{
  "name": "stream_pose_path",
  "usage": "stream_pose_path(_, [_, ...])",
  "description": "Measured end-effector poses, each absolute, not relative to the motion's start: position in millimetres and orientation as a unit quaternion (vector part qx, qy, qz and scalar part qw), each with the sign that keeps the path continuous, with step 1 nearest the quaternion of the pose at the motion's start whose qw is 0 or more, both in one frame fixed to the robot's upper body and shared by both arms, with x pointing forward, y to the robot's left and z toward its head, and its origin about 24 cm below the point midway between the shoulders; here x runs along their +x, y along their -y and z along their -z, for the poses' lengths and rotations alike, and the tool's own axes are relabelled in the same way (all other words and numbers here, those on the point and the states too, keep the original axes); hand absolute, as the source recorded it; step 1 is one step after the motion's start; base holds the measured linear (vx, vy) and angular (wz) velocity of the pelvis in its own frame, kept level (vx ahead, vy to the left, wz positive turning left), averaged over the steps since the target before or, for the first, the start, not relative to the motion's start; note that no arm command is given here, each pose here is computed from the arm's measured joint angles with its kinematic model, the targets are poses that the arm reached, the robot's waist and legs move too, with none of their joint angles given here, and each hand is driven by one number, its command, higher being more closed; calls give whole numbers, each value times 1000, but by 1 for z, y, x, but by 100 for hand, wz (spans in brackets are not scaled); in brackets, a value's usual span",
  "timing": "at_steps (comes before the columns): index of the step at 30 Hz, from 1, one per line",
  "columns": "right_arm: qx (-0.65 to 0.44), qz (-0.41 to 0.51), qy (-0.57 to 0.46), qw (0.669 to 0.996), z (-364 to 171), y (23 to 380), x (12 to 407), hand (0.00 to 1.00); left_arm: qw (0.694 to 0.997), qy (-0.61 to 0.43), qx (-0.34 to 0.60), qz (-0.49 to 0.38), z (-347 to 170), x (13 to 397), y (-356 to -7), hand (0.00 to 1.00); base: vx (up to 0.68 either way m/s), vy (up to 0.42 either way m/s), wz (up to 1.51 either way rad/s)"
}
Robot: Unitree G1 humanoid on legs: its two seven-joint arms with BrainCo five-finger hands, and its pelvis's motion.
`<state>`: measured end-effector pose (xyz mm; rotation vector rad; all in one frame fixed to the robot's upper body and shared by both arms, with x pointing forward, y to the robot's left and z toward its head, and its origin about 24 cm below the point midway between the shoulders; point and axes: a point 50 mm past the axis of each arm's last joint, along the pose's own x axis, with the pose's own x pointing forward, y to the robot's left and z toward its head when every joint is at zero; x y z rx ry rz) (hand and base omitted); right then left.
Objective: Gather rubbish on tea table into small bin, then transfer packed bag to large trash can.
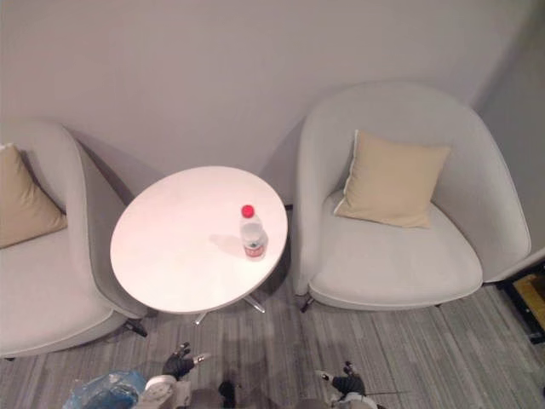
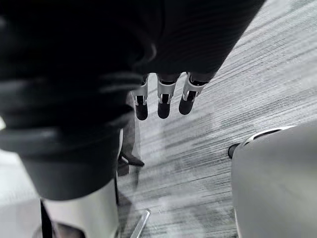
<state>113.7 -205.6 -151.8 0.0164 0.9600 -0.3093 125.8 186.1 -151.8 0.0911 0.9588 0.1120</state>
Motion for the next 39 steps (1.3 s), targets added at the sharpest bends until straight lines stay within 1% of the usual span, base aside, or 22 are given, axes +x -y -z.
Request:
stream_pose_path(2, [-6, 137, -453, 881, 150, 204, 118, 0, 884, -462, 47, -51, 152, 124, -186, 0, 111, 18, 3])
stream_pose_path(4, [-23, 121, -424, 897, 142, 201, 132, 0, 883, -463, 47, -51, 153, 123, -186, 0, 103, -14, 0])
stream_pose_path(6, [-46, 108, -365, 924, 124, 204, 156, 0, 884, -462, 48, -47, 152, 123, -185, 0, 55, -37, 4])
stream_pose_path(7, [-55, 105, -347, 930, 117, 206, 163, 0, 885, -462, 49, -47, 152, 124, -185, 0, 43, -44, 1])
stream_pose_path(9, [-85, 103, -277, 952, 92, 214, 185, 0, 884, -462, 50, -45, 152, 123, -185, 0, 46, -34, 2])
stream_pose_path(12, [-119, 98, -214, 965, 69, 218, 202, 0, 885, -461, 59, -37, 152, 123, -184, 0, 31, -12, 1])
stream_pose_path(20, [-129, 76, -163, 975, 53, 207, 220, 0, 888, -454, 63, -34, 151, 121, -185, 0, 39, 14, 8])
stream_pose_path(25, [-132, 47, -117, 983, 36, 191, 239, 0, 890, -451, 63, -25, 151, 122, -184, 0, -17, 19, 13])
stream_pose_path(32, [-132, 37, -84, 987, 21, 179, 260, 0, 892, -446, 62, -22, 150, 124, -183, 0, -77, -14, 15])
stream_pose_path(39, [-127, 30, -87, 988, 23, 173, 260, 0, 895, -442, 63, -21, 149, 126, -183, 0, -121, -5, 7])
